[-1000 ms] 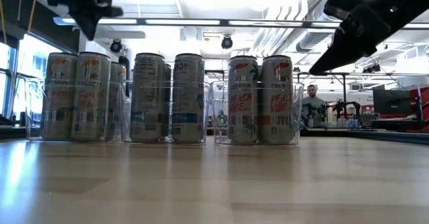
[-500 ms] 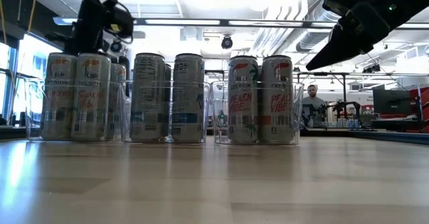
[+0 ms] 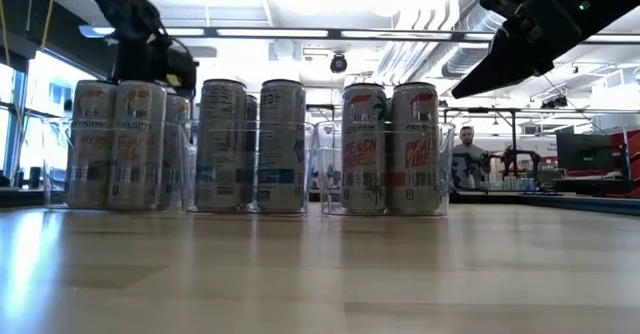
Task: Sort soda cans
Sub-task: Adjust the transparent bins
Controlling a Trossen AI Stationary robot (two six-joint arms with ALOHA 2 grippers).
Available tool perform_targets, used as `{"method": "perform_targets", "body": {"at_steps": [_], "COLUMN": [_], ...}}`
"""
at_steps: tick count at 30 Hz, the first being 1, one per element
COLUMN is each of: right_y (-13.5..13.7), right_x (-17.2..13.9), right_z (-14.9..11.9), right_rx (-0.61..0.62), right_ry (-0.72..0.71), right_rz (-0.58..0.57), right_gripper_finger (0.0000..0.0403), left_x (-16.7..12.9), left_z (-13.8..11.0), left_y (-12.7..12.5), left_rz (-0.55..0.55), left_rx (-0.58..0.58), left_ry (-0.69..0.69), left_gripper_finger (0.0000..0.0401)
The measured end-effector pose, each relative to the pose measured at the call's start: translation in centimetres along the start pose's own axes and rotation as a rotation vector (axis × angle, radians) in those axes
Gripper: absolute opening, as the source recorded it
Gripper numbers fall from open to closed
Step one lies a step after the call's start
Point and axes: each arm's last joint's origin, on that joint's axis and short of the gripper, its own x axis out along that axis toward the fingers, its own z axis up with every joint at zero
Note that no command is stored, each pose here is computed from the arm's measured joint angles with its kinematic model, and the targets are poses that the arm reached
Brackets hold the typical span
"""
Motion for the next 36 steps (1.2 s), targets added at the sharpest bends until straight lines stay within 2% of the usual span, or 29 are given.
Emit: {"method": "perform_targets", "body": {"at_steps": [7,13,26,32,36], "right_y": [0.0,0.0,-0.2,-0.4,-0.2], "right_x": [0.0,0.0,-0.3,-1.7,-2.5], "right_z": [0.0,0.0,-0.3,-0.4,-0.5], "right_rx": [0.0,0.0,-0.014,0.017,0.03], "right_ry": [0.0,0.0,0.025,0.025,0.016], "right_rz": [0.001,0.0,-0.003,0.025,0.052], "right_gripper_finger": [0.0,0.0,0.0,0.0,0.0], "left_x": [3.5,4.7,4.3,3.2,1.2], "left_z": [-2.1,-3.1,-3.5,-3.6,-3.7], "left_y": [0.0,-0.4,-2.7,-0.9,0.5], "left_rz": [-0.042,-0.111,-0.203,-0.183,-0.212], "left_rx": [-0.019,-0.043,-0.054,-0.069,-0.089], "left_ry": [0.061,0.057,-0.054,-0.113,-0.196], "left_gripper_finger": [0.0,0.0,0.0,0.0,0.0]}}
